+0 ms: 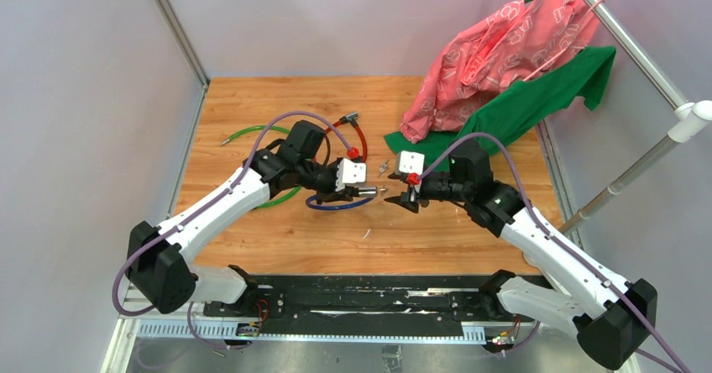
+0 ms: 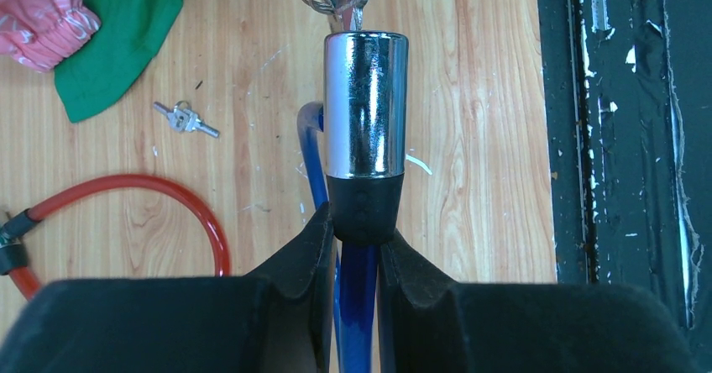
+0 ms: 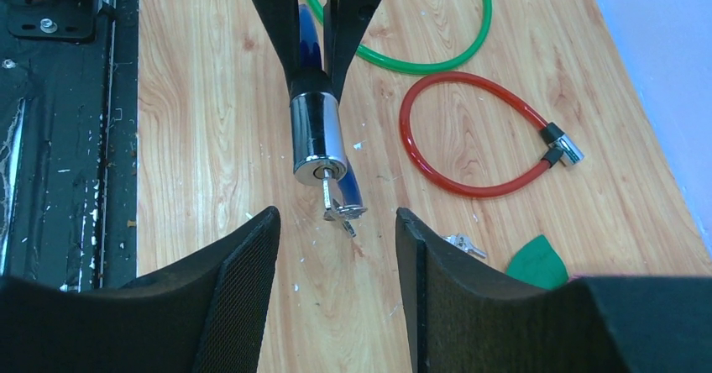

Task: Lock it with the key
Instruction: Lock the lock at the center of the board.

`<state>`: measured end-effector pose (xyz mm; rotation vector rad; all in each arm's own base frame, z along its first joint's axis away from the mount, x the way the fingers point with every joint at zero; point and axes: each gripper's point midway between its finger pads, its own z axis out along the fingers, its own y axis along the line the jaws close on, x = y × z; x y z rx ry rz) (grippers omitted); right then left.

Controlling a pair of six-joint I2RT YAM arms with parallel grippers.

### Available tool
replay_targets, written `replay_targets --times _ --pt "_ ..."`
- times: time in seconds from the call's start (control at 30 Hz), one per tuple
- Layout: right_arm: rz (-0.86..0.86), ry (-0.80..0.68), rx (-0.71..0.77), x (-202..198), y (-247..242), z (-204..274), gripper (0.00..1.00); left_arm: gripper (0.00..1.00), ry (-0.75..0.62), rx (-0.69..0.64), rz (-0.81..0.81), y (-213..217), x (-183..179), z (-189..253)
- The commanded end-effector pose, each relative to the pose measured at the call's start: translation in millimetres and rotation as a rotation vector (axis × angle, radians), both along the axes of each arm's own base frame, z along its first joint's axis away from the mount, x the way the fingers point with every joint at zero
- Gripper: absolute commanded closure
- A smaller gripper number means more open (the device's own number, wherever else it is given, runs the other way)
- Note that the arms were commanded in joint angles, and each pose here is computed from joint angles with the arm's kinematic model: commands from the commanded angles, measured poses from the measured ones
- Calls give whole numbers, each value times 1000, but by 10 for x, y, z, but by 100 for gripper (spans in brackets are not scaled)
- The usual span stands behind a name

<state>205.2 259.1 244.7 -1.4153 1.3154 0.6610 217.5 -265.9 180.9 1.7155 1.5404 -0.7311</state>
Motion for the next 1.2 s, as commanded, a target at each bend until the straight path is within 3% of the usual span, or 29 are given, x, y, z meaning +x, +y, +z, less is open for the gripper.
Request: replay_targets --times 0.0,0.5,0.7,0.83,1.17 --pt "9 2 36 33 35 133 44 100 -68 -27 -4 7 60 246" --pt "22 -19 46 103 103 133 49 100 -67 -9 -18 22 51 232" --pt "54 7 43 103 176 87 59 100 -61 -10 -15 14 53 209" --pt "53 -1 44 129 191 98 74 100 -58 -11 -12 14 52 201" --pt "71 2 22 152 267 53 76 100 -53 -17 -11 7 49 193"
